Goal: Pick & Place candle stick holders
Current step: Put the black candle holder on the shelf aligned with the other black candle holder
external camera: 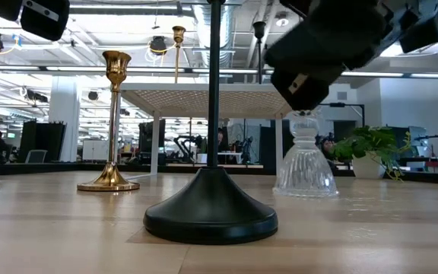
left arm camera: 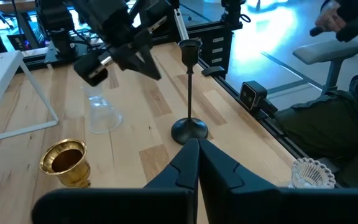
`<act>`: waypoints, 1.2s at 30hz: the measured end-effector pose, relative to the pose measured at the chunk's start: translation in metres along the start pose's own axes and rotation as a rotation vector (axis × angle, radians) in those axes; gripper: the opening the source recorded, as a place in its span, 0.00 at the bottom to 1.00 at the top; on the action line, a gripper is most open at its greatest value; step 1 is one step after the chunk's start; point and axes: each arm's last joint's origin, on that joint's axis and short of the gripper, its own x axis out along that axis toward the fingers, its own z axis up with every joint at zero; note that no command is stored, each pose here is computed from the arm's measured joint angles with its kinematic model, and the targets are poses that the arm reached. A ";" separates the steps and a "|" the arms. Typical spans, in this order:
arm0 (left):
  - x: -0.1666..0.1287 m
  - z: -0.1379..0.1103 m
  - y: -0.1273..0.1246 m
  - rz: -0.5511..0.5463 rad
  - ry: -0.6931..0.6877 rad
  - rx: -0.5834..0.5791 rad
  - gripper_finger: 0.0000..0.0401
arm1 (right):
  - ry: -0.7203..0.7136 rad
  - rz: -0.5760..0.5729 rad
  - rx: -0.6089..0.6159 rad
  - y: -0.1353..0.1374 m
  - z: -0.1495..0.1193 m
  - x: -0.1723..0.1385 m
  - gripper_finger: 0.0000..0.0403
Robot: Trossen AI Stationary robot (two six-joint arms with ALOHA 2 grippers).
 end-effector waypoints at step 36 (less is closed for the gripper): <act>0.000 0.000 0.000 0.000 0.001 -0.003 0.01 | 0.092 -0.201 -0.017 0.068 0.031 0.005 0.16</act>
